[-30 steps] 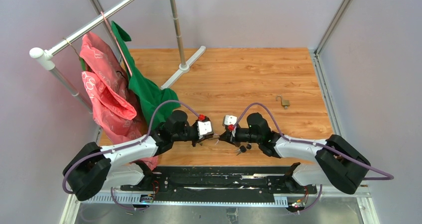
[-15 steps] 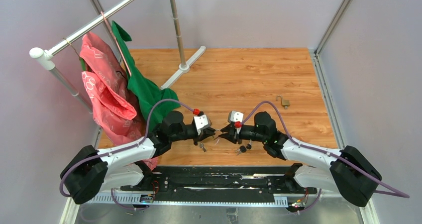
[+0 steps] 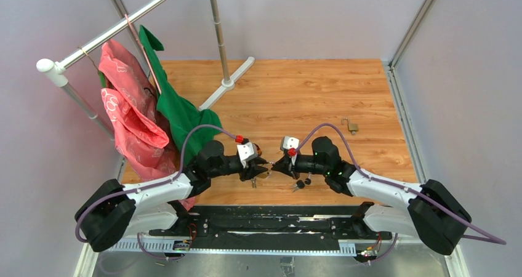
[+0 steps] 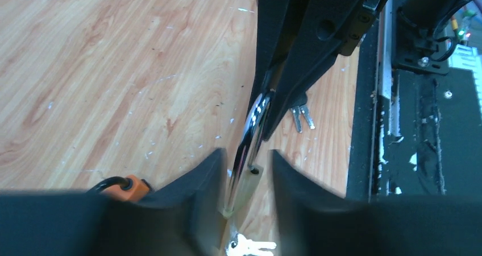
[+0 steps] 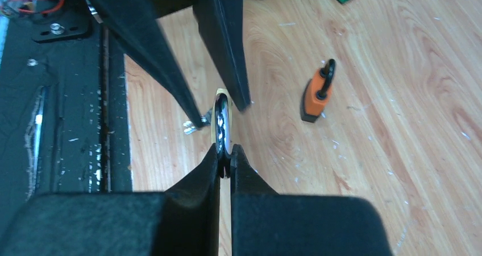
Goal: Lock with the key
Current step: Lock the lock.
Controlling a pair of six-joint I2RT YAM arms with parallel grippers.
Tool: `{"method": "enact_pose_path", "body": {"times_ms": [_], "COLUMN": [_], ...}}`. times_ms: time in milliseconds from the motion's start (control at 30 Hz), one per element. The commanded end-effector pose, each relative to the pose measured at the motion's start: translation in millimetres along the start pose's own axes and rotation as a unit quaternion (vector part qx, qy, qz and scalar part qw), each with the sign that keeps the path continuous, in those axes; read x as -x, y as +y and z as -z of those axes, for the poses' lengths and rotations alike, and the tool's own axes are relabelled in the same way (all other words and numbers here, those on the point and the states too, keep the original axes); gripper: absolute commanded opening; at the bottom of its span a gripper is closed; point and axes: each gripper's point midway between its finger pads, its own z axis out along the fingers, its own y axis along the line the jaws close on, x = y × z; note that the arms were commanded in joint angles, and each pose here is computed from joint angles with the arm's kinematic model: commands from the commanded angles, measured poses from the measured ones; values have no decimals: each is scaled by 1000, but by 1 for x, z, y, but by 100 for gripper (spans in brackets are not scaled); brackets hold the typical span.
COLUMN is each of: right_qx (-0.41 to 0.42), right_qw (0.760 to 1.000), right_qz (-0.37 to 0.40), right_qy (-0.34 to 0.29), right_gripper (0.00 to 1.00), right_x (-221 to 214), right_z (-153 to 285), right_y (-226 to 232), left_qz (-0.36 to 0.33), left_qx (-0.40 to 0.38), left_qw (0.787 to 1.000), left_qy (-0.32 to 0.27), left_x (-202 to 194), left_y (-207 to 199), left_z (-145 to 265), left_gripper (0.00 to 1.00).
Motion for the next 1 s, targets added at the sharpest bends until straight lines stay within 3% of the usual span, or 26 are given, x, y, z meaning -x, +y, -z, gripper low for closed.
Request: {"method": "enact_pose_path", "body": {"times_ms": [0, 133, 267, 433, 700, 833, 967], "right_qx": [-21, 5, 16, 25, 26, 23, 23], "right_qw": [999, 999, 998, 997, 996, 995, 993], "right_qz": [41, 47, 55, 65, 77, 87, 99], "right_qy": [6, 8, 1, 16, 23, 40, 59], "right_gripper": [0, 0, 0, 0, 0, 0, 0], "right_x": [23, 29, 30, 28, 33, 32, 31], "right_z": [7, 10, 11, 11, 13, 15, 16], "right_y": [-14, -4, 1, 2, 4, 4, 6], "left_qz": [4, -57, -124, -161, -152, -145, -138], "left_qx": [20, 21, -26, -33, -70, -71, -82], "left_qw": [999, 998, 992, 985, 984, 985, 985], "left_qy": [-24, 14, 26, 52, 61, 63, 57], "left_x": [8, -17, -31, -50, -64, -67, -67], "left_y": [5, 9, -1, 3, -8, -8, -11], "left_z": [-1, 3, 2, 0, -3, -4, -9], "left_gripper": [52, 56, 63, 59, 40, 19, 11]}}
